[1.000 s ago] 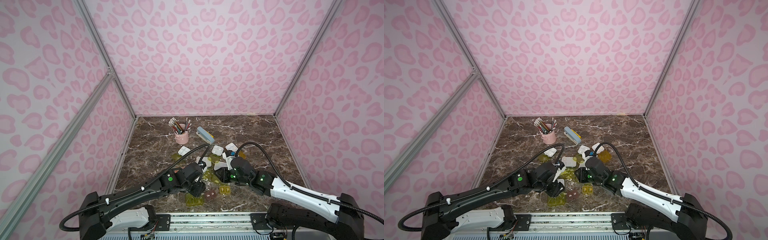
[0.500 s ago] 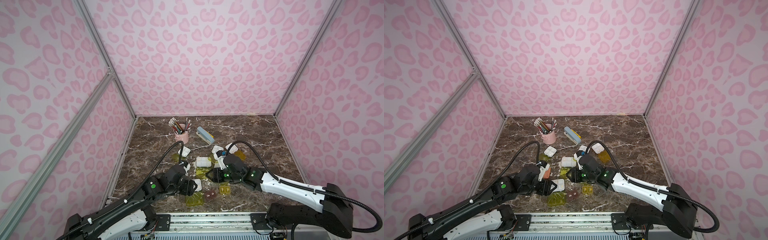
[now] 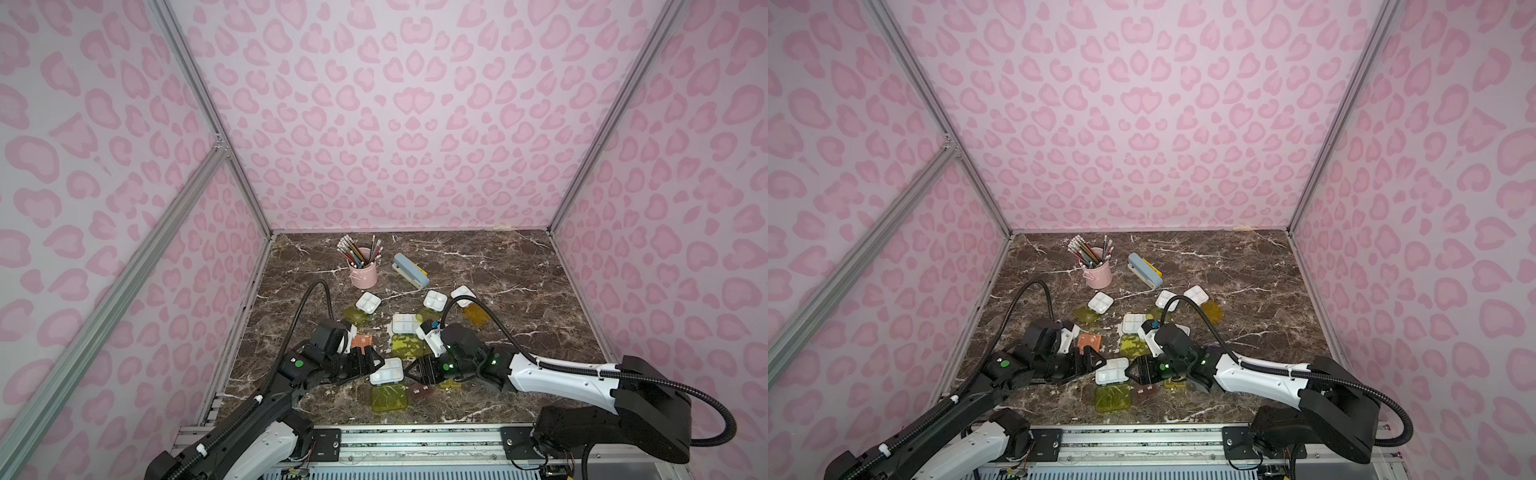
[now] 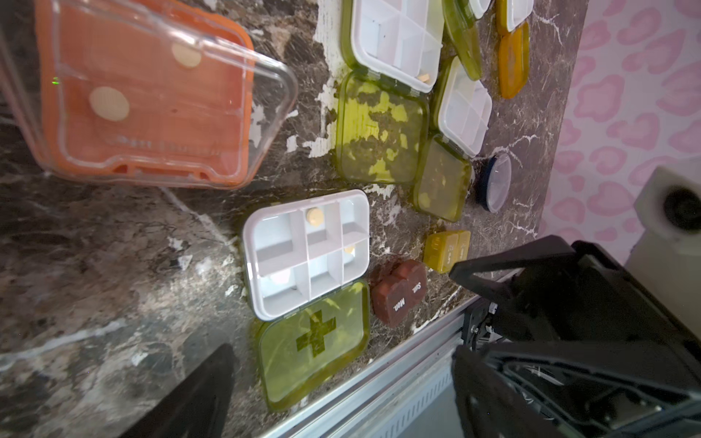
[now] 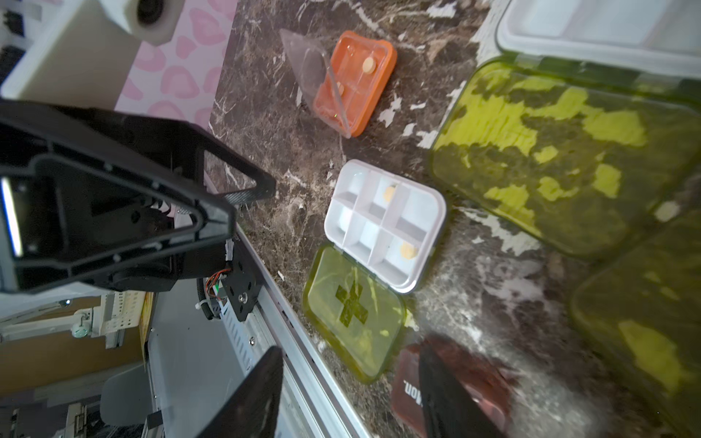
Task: Close pillboxes
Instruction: Adjust the pillbox at the center of the board.
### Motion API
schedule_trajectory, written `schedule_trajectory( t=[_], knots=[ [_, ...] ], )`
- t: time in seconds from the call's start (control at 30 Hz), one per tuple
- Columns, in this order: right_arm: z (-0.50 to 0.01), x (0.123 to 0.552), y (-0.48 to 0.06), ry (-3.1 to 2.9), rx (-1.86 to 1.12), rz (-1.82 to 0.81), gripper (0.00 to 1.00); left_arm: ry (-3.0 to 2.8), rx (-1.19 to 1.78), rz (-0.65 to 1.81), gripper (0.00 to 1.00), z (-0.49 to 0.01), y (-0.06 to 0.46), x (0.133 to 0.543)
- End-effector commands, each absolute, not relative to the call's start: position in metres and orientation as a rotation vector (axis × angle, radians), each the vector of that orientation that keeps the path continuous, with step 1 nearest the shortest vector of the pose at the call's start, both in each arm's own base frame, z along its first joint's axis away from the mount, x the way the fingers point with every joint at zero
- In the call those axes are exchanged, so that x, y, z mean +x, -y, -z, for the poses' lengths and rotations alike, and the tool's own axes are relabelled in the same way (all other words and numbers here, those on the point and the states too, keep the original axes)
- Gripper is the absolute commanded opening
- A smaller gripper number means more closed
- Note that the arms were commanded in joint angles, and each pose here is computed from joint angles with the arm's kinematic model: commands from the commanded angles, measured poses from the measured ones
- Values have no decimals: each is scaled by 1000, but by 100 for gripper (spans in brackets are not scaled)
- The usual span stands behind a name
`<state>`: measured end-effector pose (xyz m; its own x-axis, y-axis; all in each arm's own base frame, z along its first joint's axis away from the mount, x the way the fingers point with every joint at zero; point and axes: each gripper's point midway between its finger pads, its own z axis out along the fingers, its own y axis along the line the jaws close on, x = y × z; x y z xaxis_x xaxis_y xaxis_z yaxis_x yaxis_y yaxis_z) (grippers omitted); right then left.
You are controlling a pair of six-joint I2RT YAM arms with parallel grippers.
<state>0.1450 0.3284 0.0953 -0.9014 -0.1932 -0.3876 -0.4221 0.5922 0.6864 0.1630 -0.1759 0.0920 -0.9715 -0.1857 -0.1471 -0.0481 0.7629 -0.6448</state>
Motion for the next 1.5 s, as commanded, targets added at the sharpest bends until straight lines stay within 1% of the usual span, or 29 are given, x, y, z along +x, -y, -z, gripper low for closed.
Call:
schedule_trajectory(
  t=[0.0,0.13,0.4,0.8,0.97,1.47],
  knots=[
    [-98,141,-336,-2503,-550,-1252,59,-2777,-183,1079,90,-90,181,160],
    [-87,141,-337,-2523,-549,-1238,59,-2800,-207,1111,91,-83,182,159],
    [-67,146,-343,-2584,-576,-1176,59,-2840,-234,1083,90,-63,179,157],
    [-57,162,-340,-2613,-559,-1121,59,-2877,-217,1069,90,-48,183,162],
    [-52,169,-342,-2631,-553,-1110,59,-2894,-191,1078,88,-41,187,167],
    [-33,168,-353,-2678,-557,-1172,59,-2914,-144,1088,83,-32,194,177]
  ],
)
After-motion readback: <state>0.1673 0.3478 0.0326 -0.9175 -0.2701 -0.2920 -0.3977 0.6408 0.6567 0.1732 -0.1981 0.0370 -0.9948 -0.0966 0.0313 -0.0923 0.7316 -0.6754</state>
